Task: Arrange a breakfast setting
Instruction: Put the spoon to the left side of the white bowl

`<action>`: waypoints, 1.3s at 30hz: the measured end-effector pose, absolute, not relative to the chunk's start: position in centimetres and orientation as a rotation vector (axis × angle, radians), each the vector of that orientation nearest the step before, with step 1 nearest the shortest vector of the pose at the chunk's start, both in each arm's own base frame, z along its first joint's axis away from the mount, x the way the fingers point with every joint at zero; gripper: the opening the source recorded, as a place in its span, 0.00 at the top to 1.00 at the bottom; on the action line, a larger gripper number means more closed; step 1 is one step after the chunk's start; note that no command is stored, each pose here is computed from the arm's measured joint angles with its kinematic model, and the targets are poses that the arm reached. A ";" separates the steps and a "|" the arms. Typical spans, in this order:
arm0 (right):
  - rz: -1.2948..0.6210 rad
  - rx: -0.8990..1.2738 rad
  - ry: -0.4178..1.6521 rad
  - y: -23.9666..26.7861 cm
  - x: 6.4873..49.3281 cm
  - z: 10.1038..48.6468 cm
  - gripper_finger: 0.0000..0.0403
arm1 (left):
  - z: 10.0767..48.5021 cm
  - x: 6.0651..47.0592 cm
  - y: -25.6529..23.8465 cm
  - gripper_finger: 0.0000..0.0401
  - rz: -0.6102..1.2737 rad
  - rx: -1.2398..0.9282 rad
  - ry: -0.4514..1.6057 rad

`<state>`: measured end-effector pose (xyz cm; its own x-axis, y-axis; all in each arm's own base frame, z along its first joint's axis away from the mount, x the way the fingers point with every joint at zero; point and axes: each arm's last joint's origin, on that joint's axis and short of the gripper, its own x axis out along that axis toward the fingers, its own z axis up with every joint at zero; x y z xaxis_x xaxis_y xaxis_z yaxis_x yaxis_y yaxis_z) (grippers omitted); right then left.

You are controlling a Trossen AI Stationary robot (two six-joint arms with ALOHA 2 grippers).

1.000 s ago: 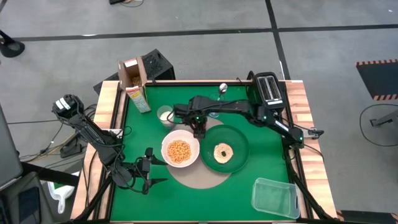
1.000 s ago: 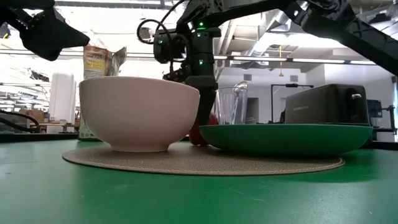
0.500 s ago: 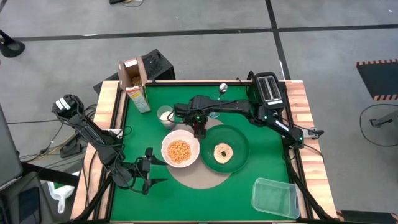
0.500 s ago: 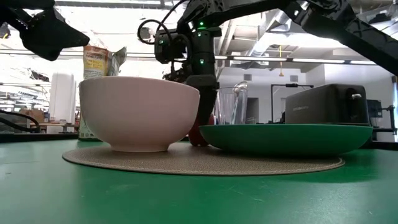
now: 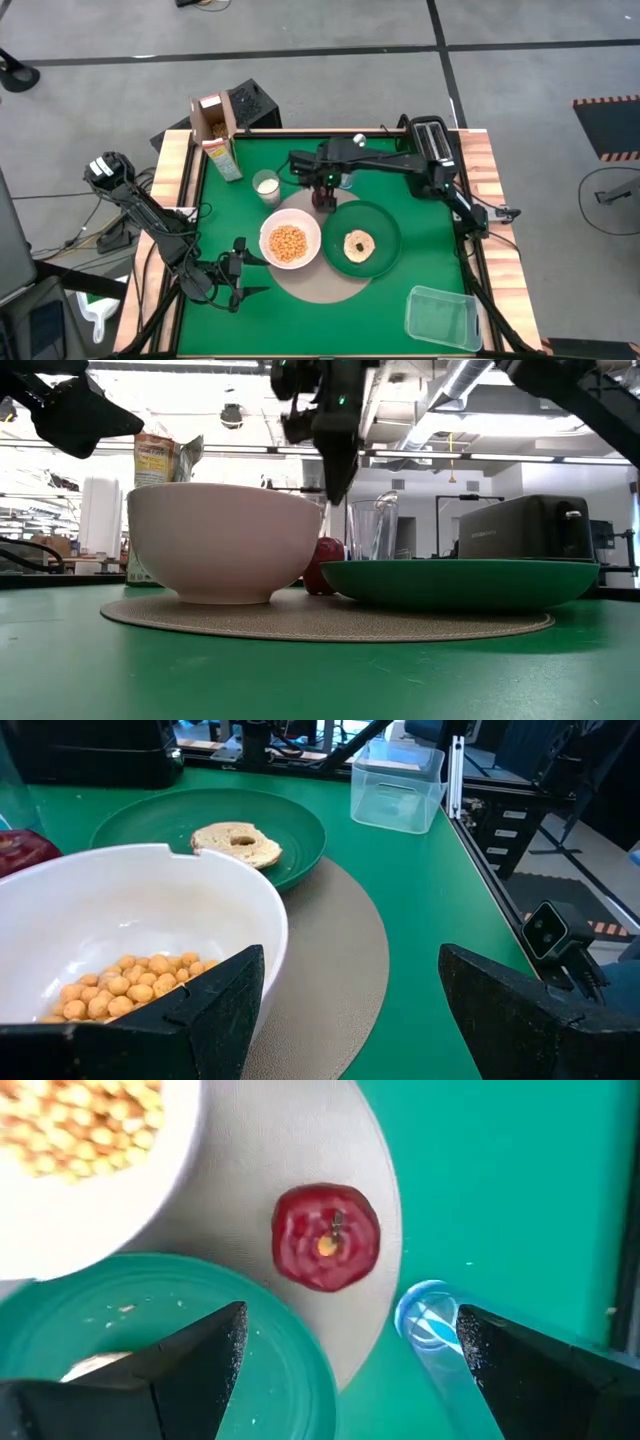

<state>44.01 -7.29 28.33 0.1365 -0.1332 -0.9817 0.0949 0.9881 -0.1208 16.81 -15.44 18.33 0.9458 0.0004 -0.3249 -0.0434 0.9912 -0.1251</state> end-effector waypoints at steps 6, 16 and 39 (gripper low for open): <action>-0.159 -0.043 1.344 -6.3 41.9 32.4 0.04 | 18.3 16.8 -15.4 0.29 0.023 -0.136 0.330; -0.200 -0.021 1.204 -7.0 38.2 37.9 0.04 | 18.3 16.8 -15.4 0.29 0.025 -0.148 0.330; -0.324 0.074 0.977 -7.9 29.6 37.1 0.04 | 18.4 16.8 -15.4 0.29 0.056 -0.196 0.319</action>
